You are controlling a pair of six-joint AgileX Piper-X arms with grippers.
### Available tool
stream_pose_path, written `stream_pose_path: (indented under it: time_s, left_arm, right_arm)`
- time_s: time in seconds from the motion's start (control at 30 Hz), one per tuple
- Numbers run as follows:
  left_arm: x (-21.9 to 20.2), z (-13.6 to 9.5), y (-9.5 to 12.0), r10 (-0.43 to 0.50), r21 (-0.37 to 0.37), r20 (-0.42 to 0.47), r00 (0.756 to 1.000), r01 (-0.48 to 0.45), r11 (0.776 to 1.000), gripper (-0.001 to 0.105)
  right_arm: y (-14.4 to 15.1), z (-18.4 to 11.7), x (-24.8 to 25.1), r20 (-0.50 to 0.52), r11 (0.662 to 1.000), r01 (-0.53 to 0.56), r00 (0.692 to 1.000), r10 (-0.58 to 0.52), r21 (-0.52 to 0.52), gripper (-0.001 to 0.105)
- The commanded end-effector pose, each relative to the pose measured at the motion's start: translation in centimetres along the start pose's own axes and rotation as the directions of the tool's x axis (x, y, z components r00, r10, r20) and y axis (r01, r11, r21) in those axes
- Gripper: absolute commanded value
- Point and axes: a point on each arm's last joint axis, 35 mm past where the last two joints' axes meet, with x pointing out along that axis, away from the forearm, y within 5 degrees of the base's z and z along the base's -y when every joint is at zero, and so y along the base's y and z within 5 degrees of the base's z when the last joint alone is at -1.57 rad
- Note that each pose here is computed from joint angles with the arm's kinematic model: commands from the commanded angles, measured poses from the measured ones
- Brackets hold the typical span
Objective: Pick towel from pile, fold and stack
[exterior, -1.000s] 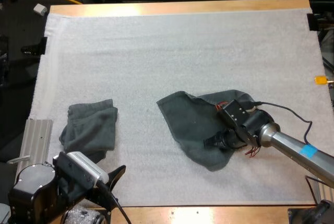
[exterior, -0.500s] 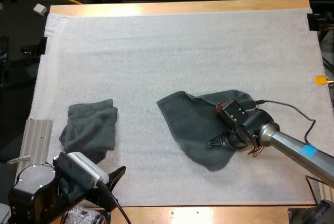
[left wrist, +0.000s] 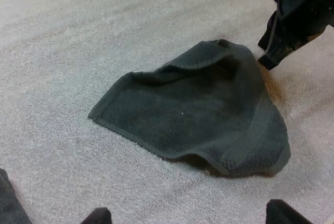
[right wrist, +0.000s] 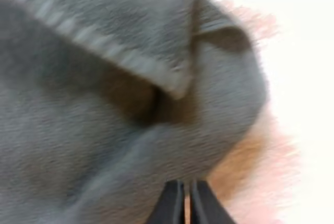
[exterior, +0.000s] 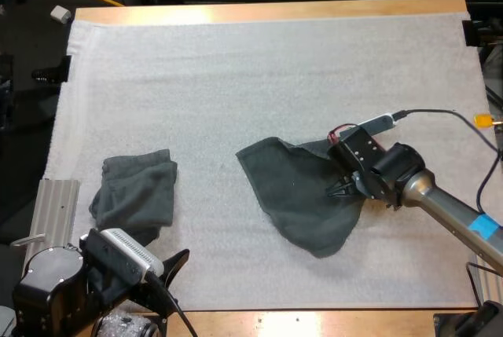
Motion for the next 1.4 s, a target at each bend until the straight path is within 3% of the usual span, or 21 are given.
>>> stream_pose_path:
  time_s: [0.0,0.07,0.27,0.33,0.53,0.67,0.77,1.1,1.37]
  left_arm:
    - [0.0,0.1,0.0,-0.009,-0.001,0.0,1.0,0.009,1.0,0.058]
    - [0.1,0.2,0.0,-0.009,-0.003,-0.002,1.0,0.009,1.0,0.058]
    - [0.0,0.2,-0.1,-0.01,-0.001,0.0,1.0,0.01,1.0,0.058]
    - [0.0,0.1,-0.1,-0.01,-0.002,0.001,1.0,0.01,1.0,0.058]
    - [0.0,0.1,0.0,-0.008,-0.003,-0.002,1.0,0.008,1.0,0.058]
    - [0.0,0.1,0.0,-0.008,-0.002,-0.001,1.0,0.008,1.0,0.058]
    - [-0.1,0.0,-0.1,-0.008,-0.004,-0.004,1.0,0.008,1.0,0.058]
    - [-0.1,0.0,-0.1,-0.009,-0.004,-0.008,1.0,0.009,1.0,0.058]
    - [-0.1,0.0,-0.1,-0.012,-0.002,-0.01,1.0,0.012,1.0,0.058]
  right_arm:
    - [0.2,0.1,1.2,-0.018,0.995,-0.093,0.995,0.094,0.033,0.0]
    - [0.2,0.3,2.0,-0.025,0.989,-0.135,0.99,0.137,0.055,0.004]
    - [0.2,0.5,3.6,-0.049,0.978,-0.193,0.979,0.197,0.084,0.049]
    - [0.2,0.5,4.0,-0.06,0.976,-0.201,0.977,0.206,0.087,0.053]
    - [0.2,1.0,6.0,-0.063,0.97,-0.208,0.974,0.217,0.125,0.047]
    - [-0.3,1.7,6.8,-0.027,0.965,-0.2,0.978,0.207,0.167,0.034]
    - [0.0,1.4,6.6,-0.04,0.972,-0.183,0.981,0.19,0.148,0.038]
    - [-1.1,2.3,8.1,0.003,0.967,-0.122,0.992,0.125,0.224,0.036]
    - [-1.8,3.1,8.1,0.03,0.963,-0.124,0.992,0.12,0.241,0.004]
